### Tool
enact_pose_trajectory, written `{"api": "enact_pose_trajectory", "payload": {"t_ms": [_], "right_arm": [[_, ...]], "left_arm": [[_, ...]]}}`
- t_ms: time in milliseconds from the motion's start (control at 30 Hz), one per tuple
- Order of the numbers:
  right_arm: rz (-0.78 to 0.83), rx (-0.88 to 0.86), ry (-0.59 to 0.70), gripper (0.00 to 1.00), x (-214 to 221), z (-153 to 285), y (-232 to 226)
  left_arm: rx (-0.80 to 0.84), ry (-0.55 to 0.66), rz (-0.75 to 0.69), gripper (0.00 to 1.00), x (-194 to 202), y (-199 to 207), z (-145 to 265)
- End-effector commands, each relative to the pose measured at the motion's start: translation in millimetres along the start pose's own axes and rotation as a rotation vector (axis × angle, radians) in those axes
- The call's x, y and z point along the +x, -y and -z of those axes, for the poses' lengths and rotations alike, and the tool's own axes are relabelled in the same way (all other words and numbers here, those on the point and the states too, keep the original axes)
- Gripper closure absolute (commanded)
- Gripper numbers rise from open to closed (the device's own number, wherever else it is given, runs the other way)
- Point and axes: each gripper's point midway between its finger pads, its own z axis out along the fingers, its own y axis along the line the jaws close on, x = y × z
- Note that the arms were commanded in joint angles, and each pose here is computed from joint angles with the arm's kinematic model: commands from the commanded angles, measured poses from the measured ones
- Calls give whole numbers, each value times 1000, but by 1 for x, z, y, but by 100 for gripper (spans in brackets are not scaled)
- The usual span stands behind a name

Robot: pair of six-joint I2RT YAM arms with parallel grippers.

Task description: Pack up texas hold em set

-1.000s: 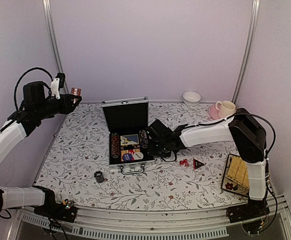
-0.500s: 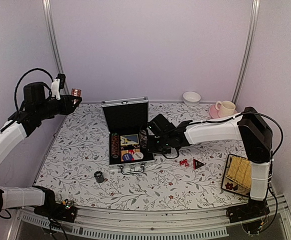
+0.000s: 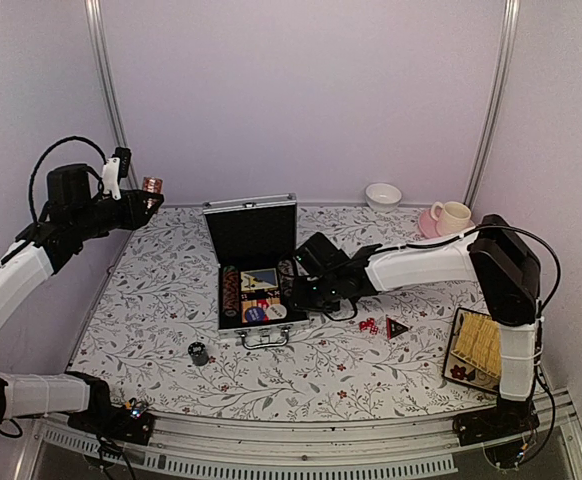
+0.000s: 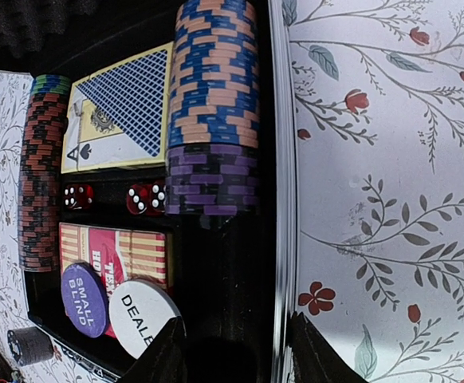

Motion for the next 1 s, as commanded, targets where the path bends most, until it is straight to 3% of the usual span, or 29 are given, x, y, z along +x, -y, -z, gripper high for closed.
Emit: {"api": "enact_pose_trajectory", "payload": {"t_ms": [0,533,967], "right_arm": [[25,-30,-30,55,12,-9,-7],[99,-125,-58,57,28,-12,-54],[112,-219,-36,50,30,0,-77]], "left_arm": [[11,107,-33,85,-28,4,9],[9,107,-32,85,-27,4,9],[-7,102,-28,85,-24,1,7]]}}
